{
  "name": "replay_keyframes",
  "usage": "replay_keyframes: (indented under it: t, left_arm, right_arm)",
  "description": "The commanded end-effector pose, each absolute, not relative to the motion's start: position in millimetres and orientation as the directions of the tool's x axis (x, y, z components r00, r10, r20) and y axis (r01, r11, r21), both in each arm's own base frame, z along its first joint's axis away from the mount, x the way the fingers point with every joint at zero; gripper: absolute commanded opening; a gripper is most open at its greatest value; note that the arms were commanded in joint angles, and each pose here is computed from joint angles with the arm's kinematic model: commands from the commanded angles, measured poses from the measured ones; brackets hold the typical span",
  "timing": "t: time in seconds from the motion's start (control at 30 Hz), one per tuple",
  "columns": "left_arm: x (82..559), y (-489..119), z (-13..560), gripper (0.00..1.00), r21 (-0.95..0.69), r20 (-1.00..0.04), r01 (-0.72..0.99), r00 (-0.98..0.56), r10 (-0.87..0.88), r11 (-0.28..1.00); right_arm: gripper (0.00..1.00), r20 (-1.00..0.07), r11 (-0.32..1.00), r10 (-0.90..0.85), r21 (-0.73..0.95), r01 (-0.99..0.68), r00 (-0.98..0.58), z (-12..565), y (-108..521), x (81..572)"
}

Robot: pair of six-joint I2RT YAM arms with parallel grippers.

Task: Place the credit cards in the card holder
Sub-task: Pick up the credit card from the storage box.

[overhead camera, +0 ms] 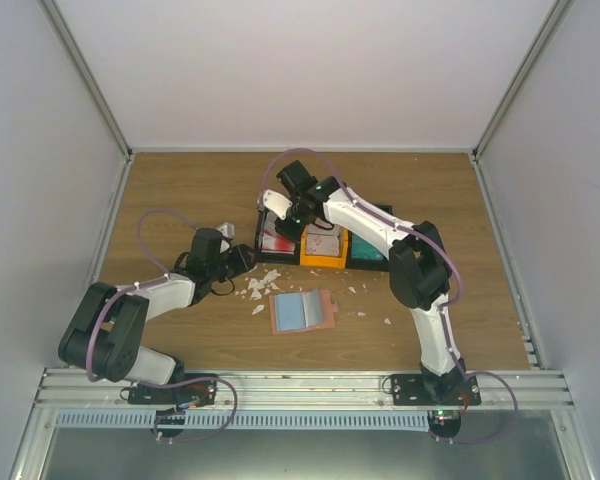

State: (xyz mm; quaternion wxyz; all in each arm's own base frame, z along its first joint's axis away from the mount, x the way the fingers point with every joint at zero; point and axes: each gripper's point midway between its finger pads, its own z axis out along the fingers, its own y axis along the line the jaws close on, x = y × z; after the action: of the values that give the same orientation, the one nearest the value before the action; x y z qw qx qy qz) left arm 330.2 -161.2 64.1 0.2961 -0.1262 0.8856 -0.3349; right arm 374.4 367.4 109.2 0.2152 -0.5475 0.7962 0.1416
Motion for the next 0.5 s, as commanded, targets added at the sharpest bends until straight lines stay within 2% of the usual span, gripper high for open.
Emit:
replay_keyframes:
  t: [0.0, 0.23, 0.47]
  left_arm:
    - [337, -157, 87, 0.39, -0.67, -0.514, 0.035, -0.743, -0.429, 0.742]
    - [337, -163, 111, 0.53, -0.693, -0.543, 0.095, -0.721, -0.431, 0.715]
    - [339, -176, 133, 0.71, -0.722, -0.557, 0.176, -0.721, -0.412, 0.669]
  right_arm:
    - [0.0, -0.584, 0.481, -0.718, -0.021, -0.877, -0.38, 143, 362, 397]
    - [0.0, -0.631, 0.557, -0.61, 0.09, -0.826, -0.48, 154, 360, 400]
    - [0.01, -0.666, 0.619, -0.359, 0.355, -0.7, -0.654, 177, 343, 411]
